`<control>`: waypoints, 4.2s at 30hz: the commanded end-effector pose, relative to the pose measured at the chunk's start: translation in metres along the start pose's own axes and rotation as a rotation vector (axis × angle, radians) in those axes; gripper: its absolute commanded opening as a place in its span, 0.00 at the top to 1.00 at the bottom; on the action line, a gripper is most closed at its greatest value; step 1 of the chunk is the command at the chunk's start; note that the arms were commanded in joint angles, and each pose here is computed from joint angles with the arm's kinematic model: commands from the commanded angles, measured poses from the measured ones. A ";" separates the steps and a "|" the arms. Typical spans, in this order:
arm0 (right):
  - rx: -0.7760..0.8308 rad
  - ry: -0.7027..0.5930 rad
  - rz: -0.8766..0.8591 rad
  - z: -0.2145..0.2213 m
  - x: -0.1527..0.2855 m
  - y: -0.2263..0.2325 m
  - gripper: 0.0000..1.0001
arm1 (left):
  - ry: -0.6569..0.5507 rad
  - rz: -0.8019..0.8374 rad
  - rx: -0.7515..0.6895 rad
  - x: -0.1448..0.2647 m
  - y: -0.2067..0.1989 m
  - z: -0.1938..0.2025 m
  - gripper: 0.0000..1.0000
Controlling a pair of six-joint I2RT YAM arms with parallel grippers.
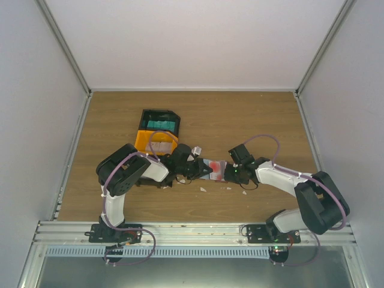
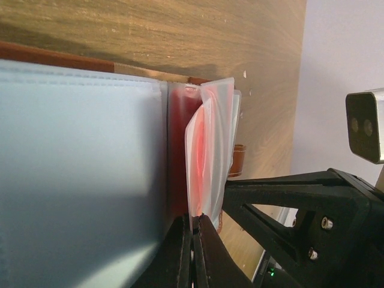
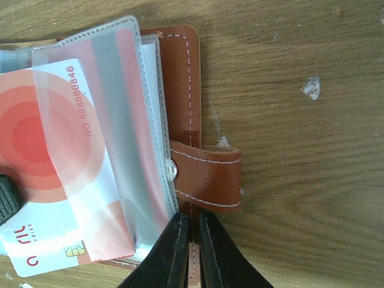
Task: Put the credit cards into the card holder
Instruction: Insert the credit card into the card holder.
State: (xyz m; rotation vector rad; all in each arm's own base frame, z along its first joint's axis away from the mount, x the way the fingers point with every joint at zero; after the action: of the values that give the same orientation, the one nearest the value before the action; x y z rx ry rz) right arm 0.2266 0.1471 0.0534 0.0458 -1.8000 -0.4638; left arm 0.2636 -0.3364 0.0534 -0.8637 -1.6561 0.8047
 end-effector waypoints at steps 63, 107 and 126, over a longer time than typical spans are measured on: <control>0.128 -0.071 -0.110 -0.009 0.026 0.032 0.62 | -0.063 -0.169 -0.159 0.027 0.013 0.015 0.92; 0.140 0.044 -0.096 0.002 -0.007 0.046 0.71 | -0.113 -0.190 -0.185 0.050 0.016 0.009 1.00; 0.112 0.027 0.105 -0.003 -0.008 0.017 0.74 | -0.053 -0.121 -0.151 0.031 0.018 0.008 1.00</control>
State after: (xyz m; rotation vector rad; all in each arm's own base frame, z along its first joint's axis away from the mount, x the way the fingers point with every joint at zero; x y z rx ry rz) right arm 0.2371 0.1693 0.0605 0.0743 -1.8103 -0.2992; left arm 0.2509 -0.3012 0.0577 -0.8414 -1.8247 0.6271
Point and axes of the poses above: each gripper's point midway between its finger pads, its own x axis back along the fingers, its own y axis along the line the jaws close on, z = x × y, the point moved 4 cm from there along x, back along the fingers, and after that the axes turned 6 degrees about -x, right-handed, at the moved point
